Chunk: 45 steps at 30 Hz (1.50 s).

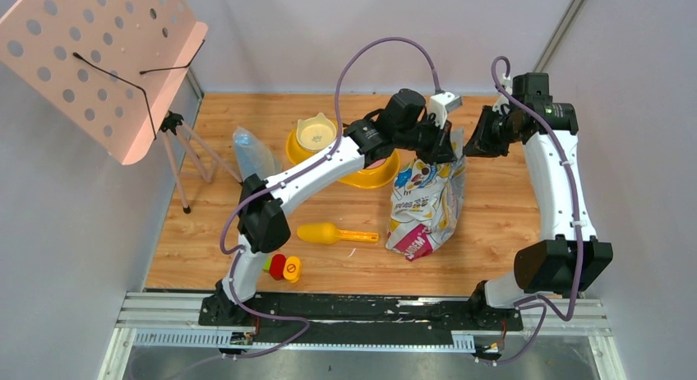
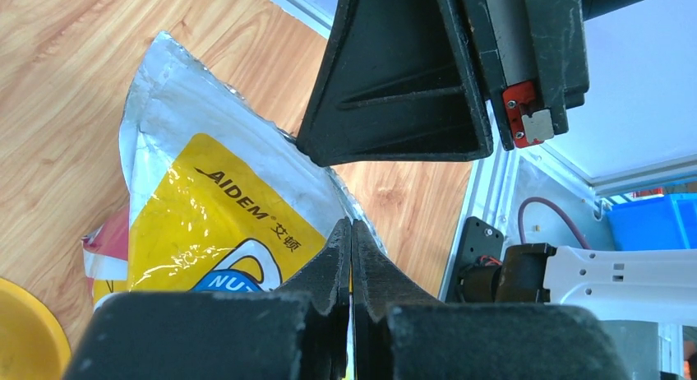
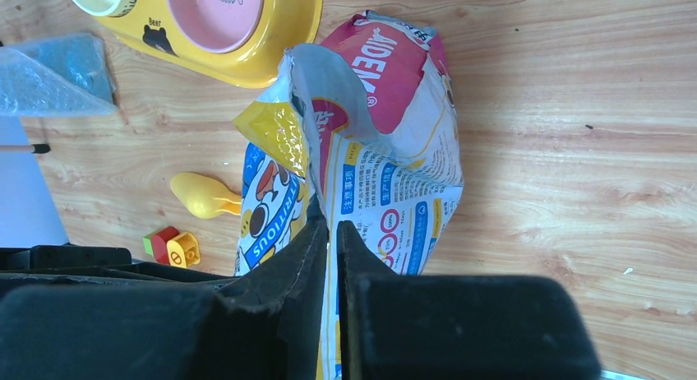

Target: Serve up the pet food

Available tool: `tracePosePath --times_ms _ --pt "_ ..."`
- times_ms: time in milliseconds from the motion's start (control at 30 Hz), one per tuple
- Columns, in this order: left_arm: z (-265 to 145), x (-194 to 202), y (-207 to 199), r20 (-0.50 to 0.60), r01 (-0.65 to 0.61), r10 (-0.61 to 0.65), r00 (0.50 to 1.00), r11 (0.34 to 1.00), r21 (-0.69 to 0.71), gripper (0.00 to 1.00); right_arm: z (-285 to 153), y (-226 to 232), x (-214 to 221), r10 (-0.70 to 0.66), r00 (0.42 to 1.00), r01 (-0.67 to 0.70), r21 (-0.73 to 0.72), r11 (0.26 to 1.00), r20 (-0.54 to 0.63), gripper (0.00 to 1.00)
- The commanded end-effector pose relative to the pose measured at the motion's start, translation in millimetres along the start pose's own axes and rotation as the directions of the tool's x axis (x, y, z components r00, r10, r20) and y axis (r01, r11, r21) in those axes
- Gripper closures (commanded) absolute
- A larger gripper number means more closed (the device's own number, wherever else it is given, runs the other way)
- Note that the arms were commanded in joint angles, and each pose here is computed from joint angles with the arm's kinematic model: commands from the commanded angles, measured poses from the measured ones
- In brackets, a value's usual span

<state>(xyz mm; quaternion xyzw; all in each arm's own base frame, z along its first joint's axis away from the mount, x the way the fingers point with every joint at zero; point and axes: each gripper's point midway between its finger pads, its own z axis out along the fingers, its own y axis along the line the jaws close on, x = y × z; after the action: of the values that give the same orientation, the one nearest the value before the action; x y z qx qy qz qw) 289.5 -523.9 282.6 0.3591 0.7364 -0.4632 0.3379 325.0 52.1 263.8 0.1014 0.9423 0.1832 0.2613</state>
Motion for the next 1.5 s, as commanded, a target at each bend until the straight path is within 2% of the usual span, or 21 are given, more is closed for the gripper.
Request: tracePosePath --times_ms 0,200,467,567,667,967,1233,1333,1467 --pt "-27.4 -40.2 -19.5 0.112 -0.064 0.063 0.992 0.998 0.007 1.0 2.0 10.6 -12.7 0.019 0.999 -0.017 -0.053 0.998 0.033 0.89" --pt "-28.9 -38.1 -22.9 0.106 -0.076 0.074 0.992 0.997 0.018 1.0 7.8 18.6 -22.6 0.026 0.999 -0.022 -0.096 0.995 0.042 0.89" --pt "-34.2 -35.2 -29.3 0.11 -0.093 0.09 0.99 0.995 0.029 1.0 17.0 14.4 -36.5 0.026 0.998 -0.022 -0.07 0.997 0.053 0.88" --pt "-36.1 -34.3 -29.5 0.113 -0.093 0.089 0.99 0.995 0.026 1.0 21.0 12.3 -36.9 0.021 0.999 -0.018 -0.065 0.998 0.045 0.73" --pt "-38.0 -35.6 -30.3 0.118 -0.094 0.091 0.989 0.995 0.023 1.0 22.1 9.6 -36.4 0.019 0.999 -0.017 -0.049 0.999 0.044 0.68" --pt "-38.2 -34.6 -27.7 0.117 -0.094 0.093 0.989 0.996 0.008 1.0 9.2 27.4 -5.6 -0.007 1.0 0.007 -0.115 0.993 0.003 0.68" --pt "-38.1 -35.9 -23.1 0.123 -0.094 0.095 0.988 0.995 -0.015 1.0 5.5 16.3 41.7 0.01 0.997 -0.017 -0.099 0.995 -0.074 0.71" --pt "-38.1 -35.5 -23.0 0.121 -0.095 0.096 0.988 0.995 -0.015 1.0 4.7 15.6 43.8 0.01 0.997 -0.017 -0.096 0.995 -0.075 0.72" --pt "-37.5 -34.5 -25.2 0.118 -0.094 0.093 0.989 0.996 0.002 1.0 12.7 14.0 26.0 0.018 0.999 -0.022 -0.075 0.997 -0.046 0.74"
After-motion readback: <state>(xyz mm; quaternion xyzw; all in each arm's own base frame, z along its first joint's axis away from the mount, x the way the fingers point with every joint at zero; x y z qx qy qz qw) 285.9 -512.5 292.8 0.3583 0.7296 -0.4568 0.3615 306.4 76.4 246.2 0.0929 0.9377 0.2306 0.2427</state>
